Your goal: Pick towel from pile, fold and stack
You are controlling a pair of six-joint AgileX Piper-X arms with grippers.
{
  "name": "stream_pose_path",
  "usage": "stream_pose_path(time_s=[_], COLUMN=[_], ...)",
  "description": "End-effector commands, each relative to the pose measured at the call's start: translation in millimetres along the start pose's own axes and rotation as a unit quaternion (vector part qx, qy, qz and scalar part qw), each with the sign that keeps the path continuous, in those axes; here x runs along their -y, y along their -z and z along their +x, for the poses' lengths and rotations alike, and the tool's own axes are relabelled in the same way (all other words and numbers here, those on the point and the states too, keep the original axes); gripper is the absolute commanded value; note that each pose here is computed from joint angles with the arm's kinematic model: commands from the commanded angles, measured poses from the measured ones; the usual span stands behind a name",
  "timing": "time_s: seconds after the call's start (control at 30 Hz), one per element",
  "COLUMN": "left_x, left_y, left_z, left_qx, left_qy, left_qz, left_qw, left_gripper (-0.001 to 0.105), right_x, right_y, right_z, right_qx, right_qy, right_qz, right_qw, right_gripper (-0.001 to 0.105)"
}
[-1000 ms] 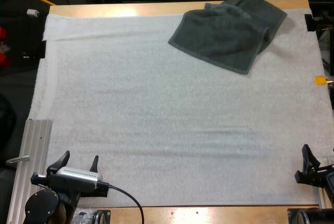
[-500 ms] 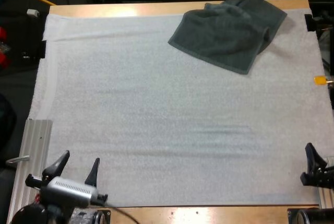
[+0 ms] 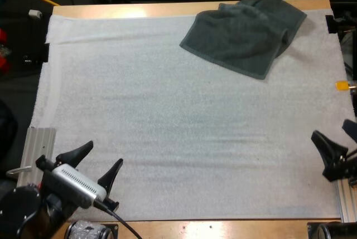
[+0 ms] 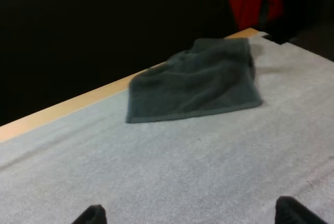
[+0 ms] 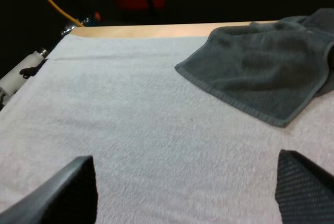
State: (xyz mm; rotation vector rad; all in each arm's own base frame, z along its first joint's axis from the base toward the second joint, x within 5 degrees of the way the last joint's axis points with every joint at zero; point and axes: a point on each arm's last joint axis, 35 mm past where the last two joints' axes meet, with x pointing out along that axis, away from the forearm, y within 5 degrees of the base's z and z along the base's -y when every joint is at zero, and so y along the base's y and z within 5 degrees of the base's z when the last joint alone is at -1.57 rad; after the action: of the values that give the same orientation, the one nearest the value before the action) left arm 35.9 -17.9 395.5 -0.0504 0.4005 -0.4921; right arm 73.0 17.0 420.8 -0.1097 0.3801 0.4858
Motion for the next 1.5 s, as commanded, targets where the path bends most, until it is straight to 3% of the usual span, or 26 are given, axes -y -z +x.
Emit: stream_pose_path(time_s=[0.0, 0.3, 0.6, 0.8, 1.07, 1.47], left_x=[0.4, -2.8, -2.7, -2.7, -2.7, -2.7], left_y=[-4.0, -10.5, -14.0, -14.0, -14.0, -14.0], left_z=[1.0, 12.9, 12.9, 12.9, 12.9, 12.9], left_qx=[0.004, -0.005, 0.011, 0.011, 0.01, 0.01], left_qy=[0.008, 0.015, 0.015, 0.015, 0.015, 0.015], left_qz=[0.002, 0.0, 0.005, -0.004, -0.026, -0.033], left_qw=[1.0, 0.9999, 0.9998, 0.9998, 0.9995, 0.9993], left_gripper=[0.062, 0.062, 0.062, 0.062, 0.062, 0.062], right_x=[1.4, 40.3, 67.5, 72.6, 85.4, 92.1], right_y=[-4.9, -33.4, -17.0, 18.6, 71.0, 124.5], right_z=[2.2, 76.5, 193.4, 267.5, 339.2, 395.5], right_qx=[0.004, 0.019, -0.064, -0.135, -0.219, -0.231], right_qy=[-0.007, -0.001, 0.021, 0.052, 0.082, 0.076], right_qz=[-0.006, 0.06, 0.123, 0.177, 0.254, 0.358], right_qw=[1.0, 0.998, 0.99, 0.973, 0.938, 0.901], right_gripper=[0.069, 0.069, 0.069, 0.069, 0.069, 0.069])
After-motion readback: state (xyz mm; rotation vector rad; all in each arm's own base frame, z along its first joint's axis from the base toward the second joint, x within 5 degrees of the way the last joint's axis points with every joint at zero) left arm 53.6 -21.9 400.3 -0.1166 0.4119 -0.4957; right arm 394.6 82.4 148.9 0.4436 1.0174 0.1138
